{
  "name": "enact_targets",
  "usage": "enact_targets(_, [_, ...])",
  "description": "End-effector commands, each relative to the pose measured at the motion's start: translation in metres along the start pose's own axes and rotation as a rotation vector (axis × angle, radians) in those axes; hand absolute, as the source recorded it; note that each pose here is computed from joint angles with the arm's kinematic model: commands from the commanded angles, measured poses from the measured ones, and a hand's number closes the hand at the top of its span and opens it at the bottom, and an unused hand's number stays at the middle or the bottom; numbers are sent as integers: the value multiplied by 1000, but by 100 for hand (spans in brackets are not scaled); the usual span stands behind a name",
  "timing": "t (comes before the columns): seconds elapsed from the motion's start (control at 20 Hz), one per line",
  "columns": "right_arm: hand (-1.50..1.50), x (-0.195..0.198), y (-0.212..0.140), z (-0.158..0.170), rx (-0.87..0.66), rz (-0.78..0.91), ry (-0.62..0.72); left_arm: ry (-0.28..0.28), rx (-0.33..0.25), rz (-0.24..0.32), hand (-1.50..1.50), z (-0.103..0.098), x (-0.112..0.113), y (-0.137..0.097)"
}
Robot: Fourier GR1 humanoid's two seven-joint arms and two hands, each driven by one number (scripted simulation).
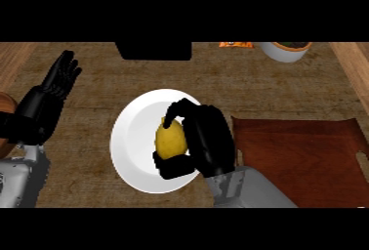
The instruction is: Pick the lemon from the tray and place it in the plate
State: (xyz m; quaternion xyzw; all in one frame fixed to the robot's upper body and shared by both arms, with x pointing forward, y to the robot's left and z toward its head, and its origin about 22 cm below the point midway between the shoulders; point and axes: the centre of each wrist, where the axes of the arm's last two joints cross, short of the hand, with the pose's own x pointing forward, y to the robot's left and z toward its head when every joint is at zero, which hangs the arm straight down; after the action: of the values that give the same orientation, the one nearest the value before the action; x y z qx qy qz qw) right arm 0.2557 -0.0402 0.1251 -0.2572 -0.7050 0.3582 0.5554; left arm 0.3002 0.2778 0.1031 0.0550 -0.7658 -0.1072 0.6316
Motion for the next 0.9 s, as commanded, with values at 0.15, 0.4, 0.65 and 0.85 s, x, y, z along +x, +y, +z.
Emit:
enact_targets(0.15, [150,-12,49,-51,-13,58,59,-4,-5,-1,0,0,7,-7])
enact_targets(0.4, [150,-15,74,-65,32,111,77,5,-23,11,0,-3,3,-15])
enact_targets(0.65, [-150,-21,78,-78,22,10,197,-21,-49,-4,0,-17,4,-15])
enact_targets(0.85, [-150,-25,79,-84,67,-71,193,-21,-58,17,0,-14,1,-32])
